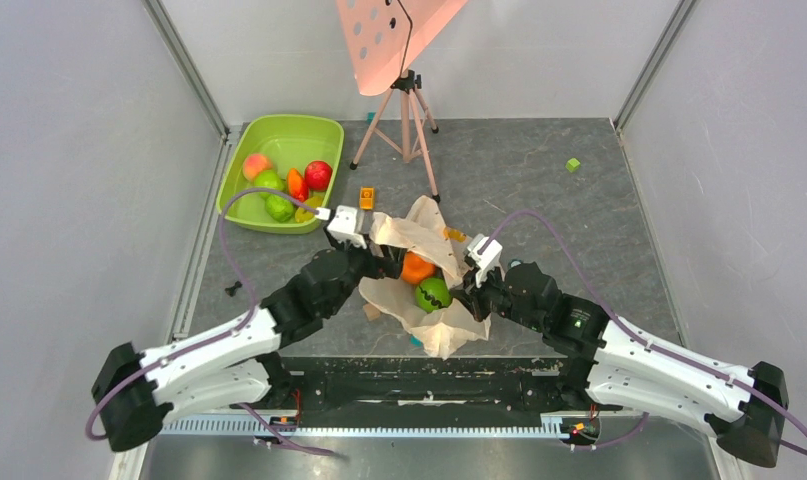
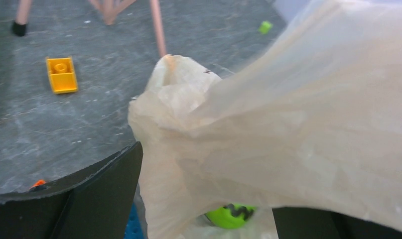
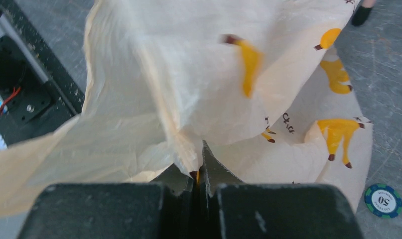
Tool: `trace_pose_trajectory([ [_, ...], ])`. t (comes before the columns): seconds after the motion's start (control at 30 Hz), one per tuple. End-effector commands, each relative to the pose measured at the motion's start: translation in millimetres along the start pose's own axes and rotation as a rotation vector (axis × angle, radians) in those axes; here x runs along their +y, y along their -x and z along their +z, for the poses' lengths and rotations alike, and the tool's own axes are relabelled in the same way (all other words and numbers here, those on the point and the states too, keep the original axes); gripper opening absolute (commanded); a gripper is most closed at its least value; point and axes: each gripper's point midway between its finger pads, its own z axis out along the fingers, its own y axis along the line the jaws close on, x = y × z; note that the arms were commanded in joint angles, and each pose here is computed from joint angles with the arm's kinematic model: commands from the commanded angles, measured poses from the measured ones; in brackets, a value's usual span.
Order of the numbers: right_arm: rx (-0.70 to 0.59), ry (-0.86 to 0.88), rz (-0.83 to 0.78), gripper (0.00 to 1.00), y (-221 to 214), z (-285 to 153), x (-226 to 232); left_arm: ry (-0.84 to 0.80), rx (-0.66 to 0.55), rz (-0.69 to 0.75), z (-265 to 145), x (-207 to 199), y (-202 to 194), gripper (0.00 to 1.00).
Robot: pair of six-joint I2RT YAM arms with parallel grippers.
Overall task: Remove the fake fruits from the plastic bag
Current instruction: Adjust the plastic bag at the center of the board.
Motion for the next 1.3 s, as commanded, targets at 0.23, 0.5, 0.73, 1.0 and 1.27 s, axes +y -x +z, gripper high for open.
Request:
trace_pose_trajectory([
  [0.23,-0.167,-0.114,0.113,0.0,68,7,-10,-0.352,0.129,-0.323,-73,-53,-1,1.0],
  [0.5,-0.165,-0.095,0.121,0.0,66,6,-7,-0.405,0.222,-0.313,-91,-49,-36,0.86],
  [0.73,-0.15,-0.096,0.12,0.0,57,9,-8,-0.515,0.189,-0.262,-111,-74,-20,0.75],
  [1.0,-0.155,-0.089,0.128,0.0,57,10,-6,-0.465,0.164,-0.242,-96,-89,-34,0.72],
  [1.27,-0.128,-0.082,0.111,0.0,46,8,-6,-0.438,0.091,-0.192,-62,-111,-20,0.76],
])
